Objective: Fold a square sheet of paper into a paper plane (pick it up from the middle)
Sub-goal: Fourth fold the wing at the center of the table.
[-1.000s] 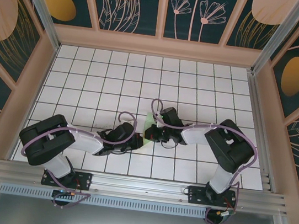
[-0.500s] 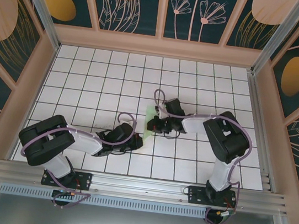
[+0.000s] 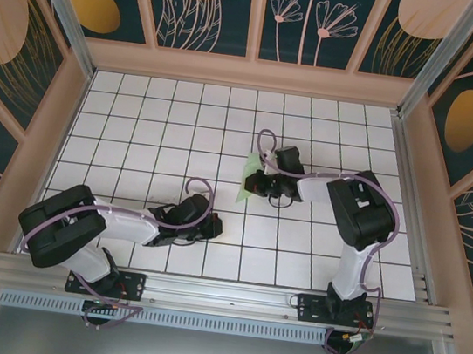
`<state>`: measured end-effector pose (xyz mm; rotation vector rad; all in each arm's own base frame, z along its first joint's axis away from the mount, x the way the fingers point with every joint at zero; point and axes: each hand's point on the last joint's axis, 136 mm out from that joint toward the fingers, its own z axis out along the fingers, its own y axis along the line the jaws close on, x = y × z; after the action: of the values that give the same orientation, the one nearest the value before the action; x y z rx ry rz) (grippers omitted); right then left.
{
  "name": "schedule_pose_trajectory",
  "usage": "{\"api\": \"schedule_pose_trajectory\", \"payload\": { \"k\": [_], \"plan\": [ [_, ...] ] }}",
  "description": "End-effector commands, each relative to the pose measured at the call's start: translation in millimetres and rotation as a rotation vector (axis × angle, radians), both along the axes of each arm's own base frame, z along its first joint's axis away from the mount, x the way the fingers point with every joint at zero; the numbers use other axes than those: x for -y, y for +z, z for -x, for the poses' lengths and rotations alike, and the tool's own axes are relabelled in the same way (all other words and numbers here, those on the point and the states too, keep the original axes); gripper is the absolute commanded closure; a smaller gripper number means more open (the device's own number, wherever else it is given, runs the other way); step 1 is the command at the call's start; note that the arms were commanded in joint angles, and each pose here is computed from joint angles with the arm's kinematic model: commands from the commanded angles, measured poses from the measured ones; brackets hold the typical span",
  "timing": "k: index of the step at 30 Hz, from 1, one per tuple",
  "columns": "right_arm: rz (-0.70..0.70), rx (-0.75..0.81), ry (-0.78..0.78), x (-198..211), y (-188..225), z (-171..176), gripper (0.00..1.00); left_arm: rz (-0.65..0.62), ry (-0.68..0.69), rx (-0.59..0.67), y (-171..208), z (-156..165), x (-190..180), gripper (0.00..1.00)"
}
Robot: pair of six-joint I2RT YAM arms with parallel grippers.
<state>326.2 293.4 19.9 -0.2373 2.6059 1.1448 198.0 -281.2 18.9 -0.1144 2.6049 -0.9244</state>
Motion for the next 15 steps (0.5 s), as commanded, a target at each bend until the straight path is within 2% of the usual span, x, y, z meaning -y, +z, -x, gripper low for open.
{"api": "schedule_pose_trajectory", "payload": {
  "k": [1,6,15],
  "plan": [
    [0.065,-0.136,0.069,-6,-28,61,1.00,-0.024,0.015,0.089,21,-17,2,0.99],
    [0.036,-0.159,0.110,-21,-18,91,1.00,0.014,0.026,0.136,35,-29,9,0.98],
    [0.011,-0.175,0.129,-29,-11,100,1.00,-0.030,0.027,0.093,15,-31,11,1.00]
  ]
}}
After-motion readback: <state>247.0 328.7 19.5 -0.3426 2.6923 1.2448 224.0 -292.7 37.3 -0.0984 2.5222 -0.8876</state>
